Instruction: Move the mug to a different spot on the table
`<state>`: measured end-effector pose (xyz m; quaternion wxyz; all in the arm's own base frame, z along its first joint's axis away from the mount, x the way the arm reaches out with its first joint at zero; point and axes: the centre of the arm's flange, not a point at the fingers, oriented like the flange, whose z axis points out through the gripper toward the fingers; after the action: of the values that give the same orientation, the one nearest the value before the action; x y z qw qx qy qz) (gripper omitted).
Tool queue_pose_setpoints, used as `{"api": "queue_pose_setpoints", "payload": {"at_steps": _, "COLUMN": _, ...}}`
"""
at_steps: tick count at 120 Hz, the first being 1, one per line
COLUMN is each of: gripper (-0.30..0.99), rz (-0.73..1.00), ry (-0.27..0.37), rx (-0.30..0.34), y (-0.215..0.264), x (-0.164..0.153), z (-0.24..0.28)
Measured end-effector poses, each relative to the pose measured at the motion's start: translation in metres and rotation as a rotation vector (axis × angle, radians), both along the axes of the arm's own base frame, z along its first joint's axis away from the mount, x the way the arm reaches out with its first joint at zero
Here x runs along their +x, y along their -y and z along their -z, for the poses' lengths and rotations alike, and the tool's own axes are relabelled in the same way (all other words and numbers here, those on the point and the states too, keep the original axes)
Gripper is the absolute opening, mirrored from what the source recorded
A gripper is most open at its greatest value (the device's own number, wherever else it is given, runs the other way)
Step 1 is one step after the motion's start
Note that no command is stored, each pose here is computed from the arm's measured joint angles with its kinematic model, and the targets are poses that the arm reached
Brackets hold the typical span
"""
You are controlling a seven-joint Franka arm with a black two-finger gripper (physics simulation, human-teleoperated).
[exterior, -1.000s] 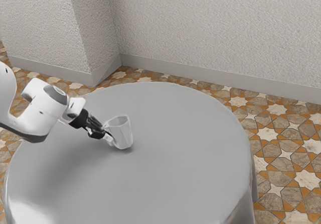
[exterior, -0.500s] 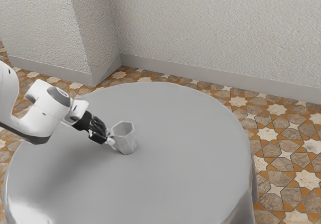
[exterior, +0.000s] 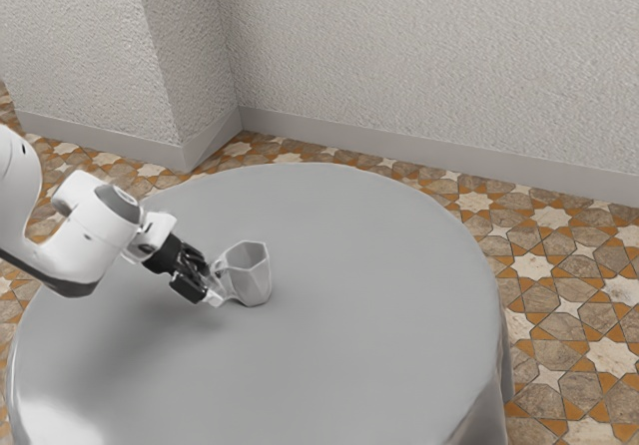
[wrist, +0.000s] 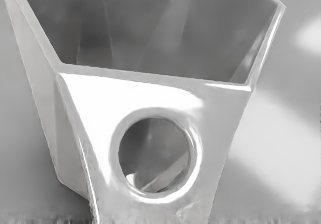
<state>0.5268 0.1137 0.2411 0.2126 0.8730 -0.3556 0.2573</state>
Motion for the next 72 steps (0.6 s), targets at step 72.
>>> {"api": "queue_pose_setpoints", "payload": {"at_steps": 72, "gripper": 0.69, "rz": 0.053, "ry": -0.166, "rx": 0.434, "y": -0.093, "x": 0.024, "z": -0.117}}
